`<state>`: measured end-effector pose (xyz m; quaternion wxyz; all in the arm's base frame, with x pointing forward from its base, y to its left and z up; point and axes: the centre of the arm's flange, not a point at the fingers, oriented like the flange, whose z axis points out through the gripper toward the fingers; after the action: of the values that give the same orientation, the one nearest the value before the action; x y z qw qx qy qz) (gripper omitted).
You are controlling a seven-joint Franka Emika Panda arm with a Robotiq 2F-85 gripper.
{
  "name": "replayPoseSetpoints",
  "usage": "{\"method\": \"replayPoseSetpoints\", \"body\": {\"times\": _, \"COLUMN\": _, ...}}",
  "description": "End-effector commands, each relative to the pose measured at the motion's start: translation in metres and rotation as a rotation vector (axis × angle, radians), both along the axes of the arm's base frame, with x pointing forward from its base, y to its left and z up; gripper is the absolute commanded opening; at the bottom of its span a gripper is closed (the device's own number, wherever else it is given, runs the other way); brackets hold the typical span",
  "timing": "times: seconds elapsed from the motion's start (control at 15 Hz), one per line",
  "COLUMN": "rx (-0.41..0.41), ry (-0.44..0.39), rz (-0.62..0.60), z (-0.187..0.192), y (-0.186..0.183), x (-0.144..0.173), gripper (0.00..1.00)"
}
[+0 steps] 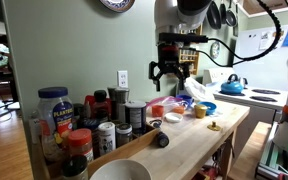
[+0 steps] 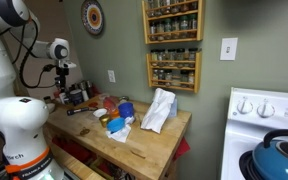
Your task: Turn on the flashlight
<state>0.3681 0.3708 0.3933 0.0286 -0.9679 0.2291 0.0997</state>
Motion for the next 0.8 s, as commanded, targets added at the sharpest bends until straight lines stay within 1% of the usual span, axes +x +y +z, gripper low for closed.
{"method": "replayPoseSetpoints", "body": {"times": 0.0, "rx": -0.044, "ry": -0.022, "rz": -0.019, "z": -0.028, "y": 0.014, "x": -0.013, "gripper": 0.68}}
{"method": "replayPoseSetpoints", "body": {"times": 0.07, "rx": -0.05, "ry": -0.03, "rz": -0.015, "z": -0.034, "y": 0.016, "x": -0.016, "gripper": 0.58}}
{"method": "replayPoseSetpoints", "body": {"times": 0.2, "rx": -0.066, "ry": -0.047, "rz": -0.007, "z": -0.048, "y": 0.019, "x": -0.022, "gripper": 0.42}}
{"method": "replayPoseSetpoints", "body": {"times": 0.33, "rx": -0.082, "ry": -0.069, "rz": 0.001, "z": -0.062, "y": 0.023, "x": -0.026, "gripper": 0.28}}
{"method": "replayPoseSetpoints", "body": {"times": 0.4, "rx": -0.092, "ry": -0.083, "rz": 0.004, "z": -0.07, "y": 0.026, "x": -0.027, "gripper": 0.19}}
{"method": "replayPoseSetpoints", "body": {"times": 0.53, "rx": -0.109, "ry": -0.101, "rz": -0.019, "z": -0.086, "y": 0.031, "x": -0.028, "gripper": 0.06}}
{"method": "replayPoseSetpoints", "body": {"times": 0.6, "rx": -0.117, "ry": -0.111, "rz": -0.042, "z": -0.095, "y": 0.033, "x": -0.027, "gripper": 0.01}}
{"method": "replayPoseSetpoints", "body": {"times": 0.73, "rx": -0.138, "ry": -0.134, "rz": -0.075, "z": -0.106, "y": 0.038, "x": -0.026, "gripper": 0.0}}
